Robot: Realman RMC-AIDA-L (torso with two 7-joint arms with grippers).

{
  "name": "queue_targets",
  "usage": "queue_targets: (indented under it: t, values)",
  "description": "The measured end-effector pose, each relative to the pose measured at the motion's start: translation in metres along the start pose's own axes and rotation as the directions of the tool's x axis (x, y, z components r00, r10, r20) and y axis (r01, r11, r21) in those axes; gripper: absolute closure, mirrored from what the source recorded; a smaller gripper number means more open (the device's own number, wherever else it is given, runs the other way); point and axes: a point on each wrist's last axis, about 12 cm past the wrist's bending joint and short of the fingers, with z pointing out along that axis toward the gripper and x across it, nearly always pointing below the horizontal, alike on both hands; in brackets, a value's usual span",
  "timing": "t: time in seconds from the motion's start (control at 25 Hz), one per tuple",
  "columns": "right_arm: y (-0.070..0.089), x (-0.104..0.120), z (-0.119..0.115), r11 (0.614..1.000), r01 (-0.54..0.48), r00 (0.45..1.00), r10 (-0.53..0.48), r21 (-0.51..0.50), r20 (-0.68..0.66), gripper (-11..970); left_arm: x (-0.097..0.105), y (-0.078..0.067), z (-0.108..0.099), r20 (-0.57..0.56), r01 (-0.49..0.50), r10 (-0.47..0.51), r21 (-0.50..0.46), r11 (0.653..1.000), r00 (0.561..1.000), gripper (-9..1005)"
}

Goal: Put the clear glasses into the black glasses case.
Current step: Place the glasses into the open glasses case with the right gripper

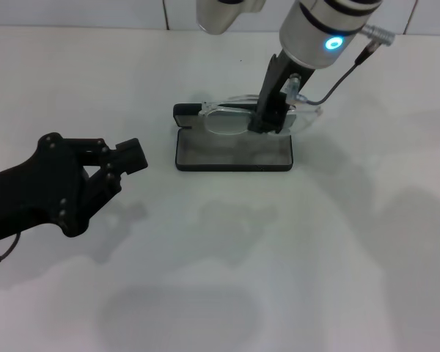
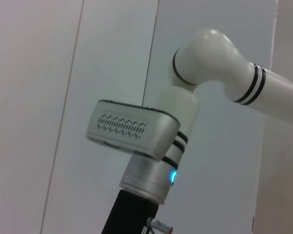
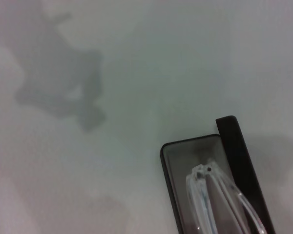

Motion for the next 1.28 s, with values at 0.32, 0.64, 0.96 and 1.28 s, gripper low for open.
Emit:
queue_targets:
  t: [0.32, 0.64, 0.96, 1.28]
  values:
    - [-0.001, 0.006, 0.012, 0.993, -0.109, 0.994, 0.110, -0.032, 0.015, 852, -0.002, 0.002, 0.006, 0.006, -0.008, 0.008, 0.011, 1.000, 1.000, 937]
    - [-0.002, 0.012, 0.023, 0.991, -0.131, 0.991, 0.131, -0.007, 0.003, 852, -0.002, 0.003, 0.009, 0.011, -0.010, 0.009, 0.013, 1.000, 1.000, 937]
    - [0.000, 0.018, 0.032, 0.992, -0.127, 0.992, 0.127, 0.014, -0.001, 854, 0.000, 0.003, 0.011, 0.002, -0.007, 0.007, 0.018, 1.000, 1.000, 936]
    - [0.004, 0.020, 0.040, 0.993, -0.113, 0.993, 0.113, 0.021, 0.013, 853, 0.000, 0.003, 0.013, 0.003, -0.007, 0.007, 0.021, 1.000, 1.000, 936]
